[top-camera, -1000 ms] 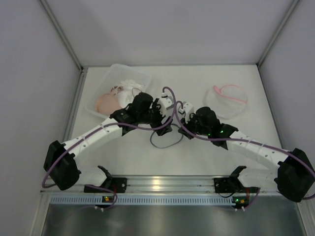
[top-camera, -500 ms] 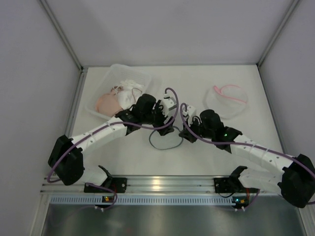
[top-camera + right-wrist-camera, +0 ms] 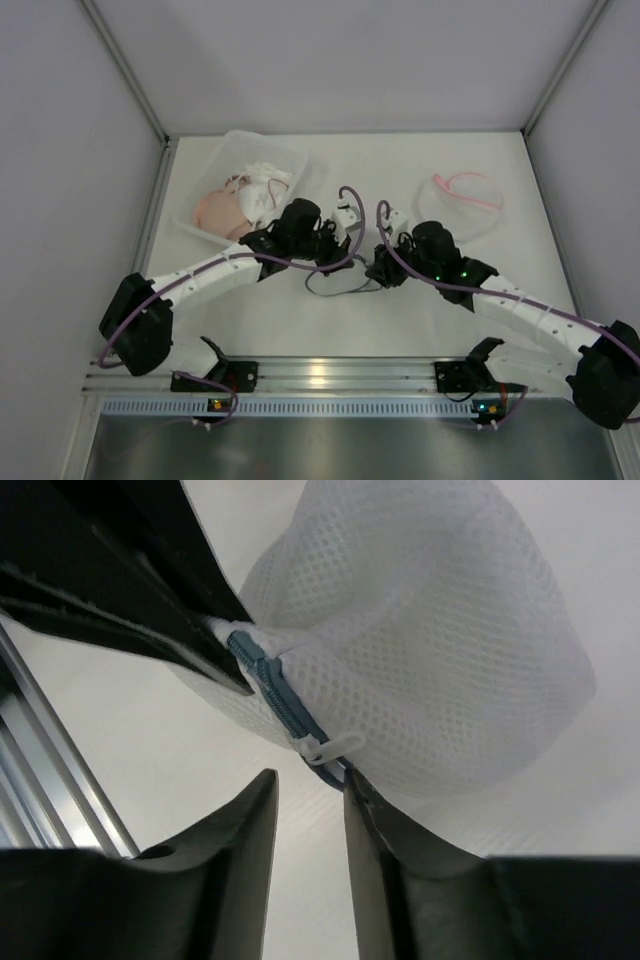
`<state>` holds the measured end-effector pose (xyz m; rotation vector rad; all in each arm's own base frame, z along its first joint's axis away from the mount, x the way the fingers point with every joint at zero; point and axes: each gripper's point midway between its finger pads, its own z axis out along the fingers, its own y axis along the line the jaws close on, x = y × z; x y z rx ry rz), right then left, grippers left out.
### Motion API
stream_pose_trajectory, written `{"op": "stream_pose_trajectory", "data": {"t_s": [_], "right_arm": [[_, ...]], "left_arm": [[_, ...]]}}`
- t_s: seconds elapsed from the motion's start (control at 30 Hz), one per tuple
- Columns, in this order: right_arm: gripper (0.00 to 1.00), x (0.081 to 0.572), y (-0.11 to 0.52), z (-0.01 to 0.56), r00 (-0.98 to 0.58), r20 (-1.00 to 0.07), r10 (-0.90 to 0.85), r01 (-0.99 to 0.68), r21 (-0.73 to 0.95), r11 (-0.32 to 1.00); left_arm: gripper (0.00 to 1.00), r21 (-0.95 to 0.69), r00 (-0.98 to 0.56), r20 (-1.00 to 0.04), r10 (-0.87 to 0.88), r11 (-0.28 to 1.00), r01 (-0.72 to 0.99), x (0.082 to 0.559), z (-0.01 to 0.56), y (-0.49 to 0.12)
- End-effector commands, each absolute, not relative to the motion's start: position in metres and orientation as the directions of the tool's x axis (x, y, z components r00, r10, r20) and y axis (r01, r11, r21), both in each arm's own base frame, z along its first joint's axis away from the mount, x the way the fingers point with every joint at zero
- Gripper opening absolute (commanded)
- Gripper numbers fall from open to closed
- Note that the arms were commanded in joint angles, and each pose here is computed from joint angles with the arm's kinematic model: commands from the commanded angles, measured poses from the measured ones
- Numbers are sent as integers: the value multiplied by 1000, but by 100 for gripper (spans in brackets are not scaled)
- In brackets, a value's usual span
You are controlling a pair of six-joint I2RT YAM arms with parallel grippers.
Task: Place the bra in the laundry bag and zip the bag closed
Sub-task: Zip the zipper on the laundry bag.
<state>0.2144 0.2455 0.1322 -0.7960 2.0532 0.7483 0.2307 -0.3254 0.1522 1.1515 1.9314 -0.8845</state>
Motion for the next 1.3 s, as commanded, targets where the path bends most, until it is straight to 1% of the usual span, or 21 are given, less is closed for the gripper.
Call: {"op": "stream_pose_trajectory", "data": {"t_s": [0.0, 0.03, 0.13, 0.23, 0.27, 0.3, 0.37, 0.4, 0.43, 0.5, 0.57, 0.67, 0.7, 0.77, 0.8, 0.93, 1.1, 1.27], "right_arm": [[44, 222, 243, 168, -506, -854, -124, -687, 312, 656], [53, 218, 244, 172, -545, -834, -85, -667, 370, 646], [69, 226, 230, 189, -598, -800, 52, -580, 476, 662], [73, 242, 220, 202, -631, -749, 203, -472, 578, 666], [73, 248, 218, 200, -645, -726, 236, -436, 604, 667], [73, 252, 223, 204, -653, -700, 288, -413, 648, 640], [73, 257, 230, 204, -670, -658, 344, -387, 704, 595], [73, 260, 235, 210, -667, -631, 396, -379, 745, 548], [71, 259, 240, 212, -675, -618, 403, -390, 763, 516], [71, 263, 244, 213, -678, -591, 437, -384, 791, 476], [70, 268, 246, 206, -688, -572, 446, -353, 801, 483], [70, 271, 249, 203, -714, -520, 469, -309, 835, 457], [70, 271, 250, 200, -724, -498, 477, -290, 847, 445], [69, 273, 253, 205, -715, -490, 498, -306, 860, 408], [69, 273, 253, 203, -720, -462, 517, -286, 877, 386], [67, 276, 260, 213, -724, -439, 532, -302, 895, 328], [64, 280, 266, 206, -752, -391, 531, -265, 917, 299], [57, 282, 269, 212, -755, -378, 535, -269, 924, 273]], "left_arm": [[0, -126, -285, -895, 343, 419, 899, 244, 181, -322], [0, -125, -287, -897, 335, 430, 894, 245, 182, -320], [0, -115, -277, -914, 296, 464, 878, 247, 192, -316], [0, -116, -282, -919, 274, 498, 859, 249, 193, -311], [0, -106, -261, -932, 253, 497, 861, 252, 199, -313], [0, -102, -251, -936, 246, 494, 863, 252, 200, -313], [0, -136, -285, -935, 208, 534, 834, 255, 202, -312], [0, -137, -288, -936, 202, 545, 827, 258, 201, -312], [0, -133, -290, -937, 196, 570, 811, 263, 201, -310], [0, -152, -308, -934, 182, 578, 802, 263, 200, -311], [0, -158, -308, -935, 175, 572, 805, 262, 201, -313], [0, -159, -313, -937, 156, 606, 779, 268, 202, -310], [0, -158, -311, -938, 153, 611, 776, 269, 203, -310], [0, -168, -316, -938, 140, 612, 773, 270, 205, -311], [0, -175, -320, -938, 136, 610, 773, 269, 205, -312], [0, -196, -329, -938, 110, 614, 764, 268, 204, -317], [0, -208, -315, -946, 75, 603, 770, 265, 209, -322], [0, -194, -311, -947, 85, 619, 761, 267, 205, -322]]}}
